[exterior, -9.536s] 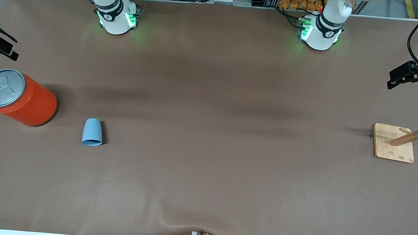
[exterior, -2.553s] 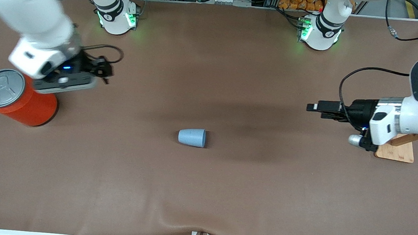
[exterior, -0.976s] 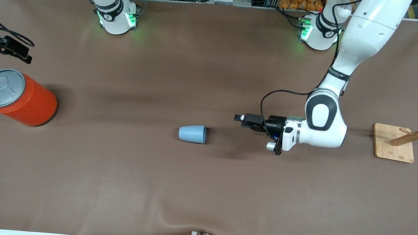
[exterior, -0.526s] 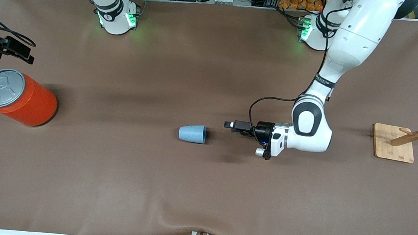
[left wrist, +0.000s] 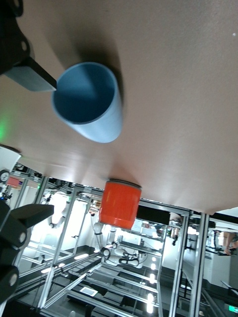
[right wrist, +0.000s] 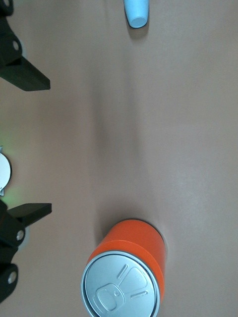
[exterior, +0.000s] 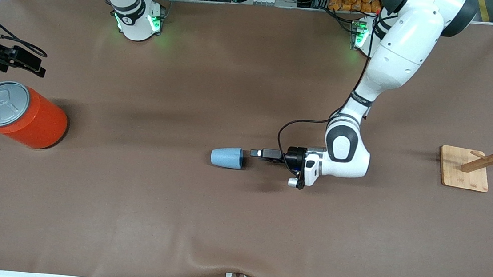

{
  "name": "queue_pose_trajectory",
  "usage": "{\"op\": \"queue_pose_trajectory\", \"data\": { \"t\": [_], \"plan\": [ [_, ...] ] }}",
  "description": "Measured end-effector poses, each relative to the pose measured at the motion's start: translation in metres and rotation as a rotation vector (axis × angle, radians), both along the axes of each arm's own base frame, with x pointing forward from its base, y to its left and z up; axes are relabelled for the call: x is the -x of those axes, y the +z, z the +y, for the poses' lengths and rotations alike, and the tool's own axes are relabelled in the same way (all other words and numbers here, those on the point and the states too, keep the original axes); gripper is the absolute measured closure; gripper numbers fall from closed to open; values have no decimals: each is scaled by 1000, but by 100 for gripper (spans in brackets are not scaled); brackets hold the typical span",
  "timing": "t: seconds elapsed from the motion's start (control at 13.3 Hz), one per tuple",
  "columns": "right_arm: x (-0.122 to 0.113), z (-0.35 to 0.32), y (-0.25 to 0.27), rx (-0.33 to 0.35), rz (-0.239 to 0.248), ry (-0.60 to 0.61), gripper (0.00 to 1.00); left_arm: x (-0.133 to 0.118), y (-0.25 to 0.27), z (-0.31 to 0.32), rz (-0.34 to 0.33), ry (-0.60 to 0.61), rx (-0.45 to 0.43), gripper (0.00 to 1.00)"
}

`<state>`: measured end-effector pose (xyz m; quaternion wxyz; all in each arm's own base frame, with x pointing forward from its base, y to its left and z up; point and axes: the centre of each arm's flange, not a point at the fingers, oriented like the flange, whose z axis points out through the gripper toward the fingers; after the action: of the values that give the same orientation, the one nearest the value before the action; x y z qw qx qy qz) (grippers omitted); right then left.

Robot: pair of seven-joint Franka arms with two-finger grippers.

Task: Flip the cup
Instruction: 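Close the left gripper on the blue cup's rim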

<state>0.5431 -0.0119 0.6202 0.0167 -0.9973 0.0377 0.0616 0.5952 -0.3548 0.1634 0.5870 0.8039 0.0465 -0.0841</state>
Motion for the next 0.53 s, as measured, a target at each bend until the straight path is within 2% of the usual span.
{"op": "queue_pose_trajectory", "data": {
  "t": [0.53],
  "plan": [
    [0, 5, -1, -1, 3, 8, 0, -5, -7, -29, -25, 21, -4, 0]
  ]
}}
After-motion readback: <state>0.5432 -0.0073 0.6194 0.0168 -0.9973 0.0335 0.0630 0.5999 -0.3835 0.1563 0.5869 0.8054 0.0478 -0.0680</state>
